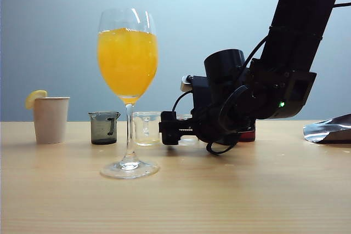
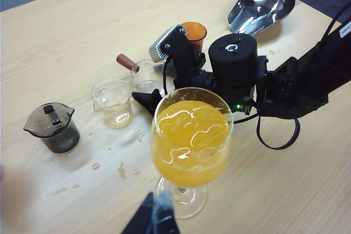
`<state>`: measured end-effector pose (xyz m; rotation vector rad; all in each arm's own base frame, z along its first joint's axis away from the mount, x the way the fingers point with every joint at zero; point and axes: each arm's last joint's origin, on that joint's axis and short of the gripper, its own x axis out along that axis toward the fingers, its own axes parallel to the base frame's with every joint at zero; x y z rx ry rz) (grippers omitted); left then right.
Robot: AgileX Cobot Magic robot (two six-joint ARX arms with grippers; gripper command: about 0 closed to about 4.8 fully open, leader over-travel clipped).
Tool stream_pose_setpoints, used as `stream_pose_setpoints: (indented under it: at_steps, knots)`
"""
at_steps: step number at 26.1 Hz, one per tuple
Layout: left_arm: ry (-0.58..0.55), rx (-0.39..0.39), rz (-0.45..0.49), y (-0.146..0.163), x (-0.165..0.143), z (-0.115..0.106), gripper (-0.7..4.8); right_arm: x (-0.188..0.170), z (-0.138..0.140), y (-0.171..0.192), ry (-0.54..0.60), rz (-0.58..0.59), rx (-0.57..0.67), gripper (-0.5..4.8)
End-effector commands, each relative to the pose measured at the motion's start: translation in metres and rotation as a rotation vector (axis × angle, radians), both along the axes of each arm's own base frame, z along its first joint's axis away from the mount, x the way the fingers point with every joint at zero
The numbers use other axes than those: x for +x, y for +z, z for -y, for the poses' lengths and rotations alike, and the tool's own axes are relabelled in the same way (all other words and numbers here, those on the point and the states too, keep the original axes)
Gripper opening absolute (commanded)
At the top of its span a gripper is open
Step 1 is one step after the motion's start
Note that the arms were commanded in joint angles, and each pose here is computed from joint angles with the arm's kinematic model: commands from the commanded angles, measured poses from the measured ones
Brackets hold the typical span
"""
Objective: Pick up the third measuring cup from the left, pour the pineapple juice inside into the goblet, and finally put the measuring cup back in its original place.
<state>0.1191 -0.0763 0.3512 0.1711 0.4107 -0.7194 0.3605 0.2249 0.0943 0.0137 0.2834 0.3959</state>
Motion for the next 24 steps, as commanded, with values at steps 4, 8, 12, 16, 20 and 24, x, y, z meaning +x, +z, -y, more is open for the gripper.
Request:
stream_pose_setpoints:
  at_steps: [4,8,12,16,20,24]
  knots:
    - [-0.004,-0.007,0.009,0.002,0.0,0.0,-0.05,0.0,0.0,0.002,0.002,0.006,0.007,4.79]
    - [-0.004,-0.007,0.009,0.002,0.0,0.0,-0.05,-0.001,-0.001,0.003,0.024,-0.009,0.012,4.79]
    - [-0.004,-0.007,0.009,0.002,0.0,0.0,-0.05,-0.006,0.002,0.008,0.044,-0.037,0.004,4.79]
    - [-0.004,-0.007,0.009,0.002,0.0,0.0,-0.05,-0.014,0.007,0.012,0.044,-0.05,-0.004,4.79]
    - [-0.004,-0.007,0.009,0.002,0.0,0.0,-0.05,-0.025,0.013,0.019,0.046,-0.051,-0.002,4.79]
    - [-0.004,-0.007,0.009,0.002,0.0,0.0,-0.05,-0.038,0.02,0.026,0.045,-0.053,0.001,4.79]
